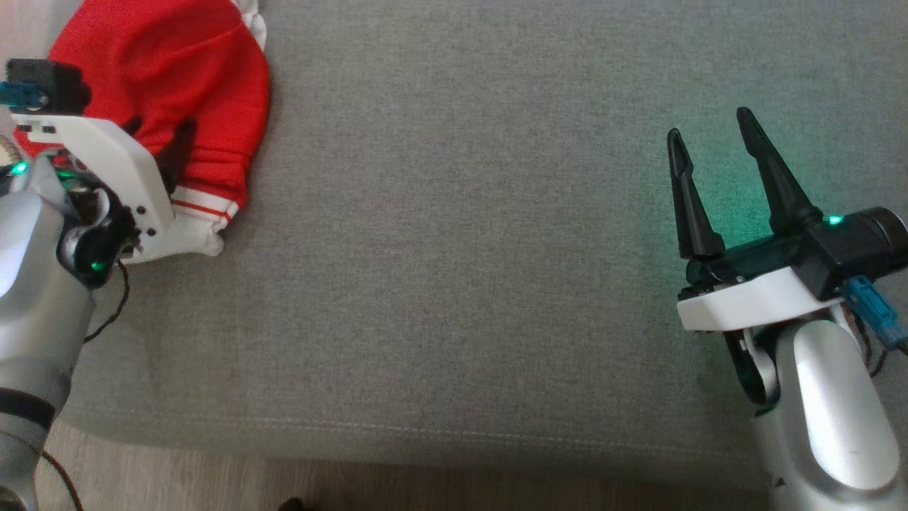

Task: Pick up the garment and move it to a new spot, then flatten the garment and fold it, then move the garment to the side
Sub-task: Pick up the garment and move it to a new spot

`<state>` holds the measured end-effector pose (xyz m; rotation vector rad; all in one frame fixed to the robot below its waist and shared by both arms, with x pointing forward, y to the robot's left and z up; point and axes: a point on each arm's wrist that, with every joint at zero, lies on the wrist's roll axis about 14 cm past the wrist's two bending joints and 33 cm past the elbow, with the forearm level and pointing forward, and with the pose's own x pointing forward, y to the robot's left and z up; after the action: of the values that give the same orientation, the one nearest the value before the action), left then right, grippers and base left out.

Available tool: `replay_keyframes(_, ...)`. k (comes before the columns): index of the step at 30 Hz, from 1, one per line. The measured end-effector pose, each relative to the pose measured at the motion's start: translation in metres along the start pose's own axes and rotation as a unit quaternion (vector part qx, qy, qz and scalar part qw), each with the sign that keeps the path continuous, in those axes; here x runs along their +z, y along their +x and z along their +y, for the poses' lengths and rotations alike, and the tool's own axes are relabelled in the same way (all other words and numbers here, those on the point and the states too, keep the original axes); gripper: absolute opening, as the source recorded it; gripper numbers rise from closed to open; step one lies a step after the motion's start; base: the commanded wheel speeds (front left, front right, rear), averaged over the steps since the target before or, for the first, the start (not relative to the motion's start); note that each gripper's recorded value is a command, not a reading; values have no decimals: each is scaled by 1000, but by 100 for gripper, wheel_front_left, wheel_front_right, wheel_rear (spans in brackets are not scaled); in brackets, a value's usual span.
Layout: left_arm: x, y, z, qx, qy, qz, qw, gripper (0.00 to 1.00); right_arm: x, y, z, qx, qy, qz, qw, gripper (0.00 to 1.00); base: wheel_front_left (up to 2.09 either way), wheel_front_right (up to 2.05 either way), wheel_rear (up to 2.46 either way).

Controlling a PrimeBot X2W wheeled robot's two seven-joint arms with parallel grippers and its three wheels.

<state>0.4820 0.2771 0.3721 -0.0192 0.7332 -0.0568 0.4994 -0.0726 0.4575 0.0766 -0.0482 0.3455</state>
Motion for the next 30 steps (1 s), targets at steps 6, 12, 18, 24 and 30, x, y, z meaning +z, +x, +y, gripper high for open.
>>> replay_keyframes(6, -20, 9, -8, -18, 15, 50, 999, 100, -5, -3, -7, -8, -1, 6, 1000, 100, 0, 0, 0)
replay_keyframes(12, -21, 8, -10, -28, 15, 56, 998, 0, 0, -5, -14, -18, -6, 1, 1000, 100, 0, 0, 0)
replay_keyframes(18, -3, -4, -6, -27, 11, 1, 1000, 0, 13, -6, -15, -21, -10, -11, 1000, 100, 0, 0, 0)
replay_keyframes(24, 69, -32, 3, -14, 2, -154, 988, 0, 39, -10, -11, -21, -4, -37, 999, 100, 0, 0, 0)
replay_keyframes(30, 141, -80, -7, -28, -22, -299, 953, 0, 65, -26, -8, -24, -3, -59, 998, 100, 0, 0, 0)
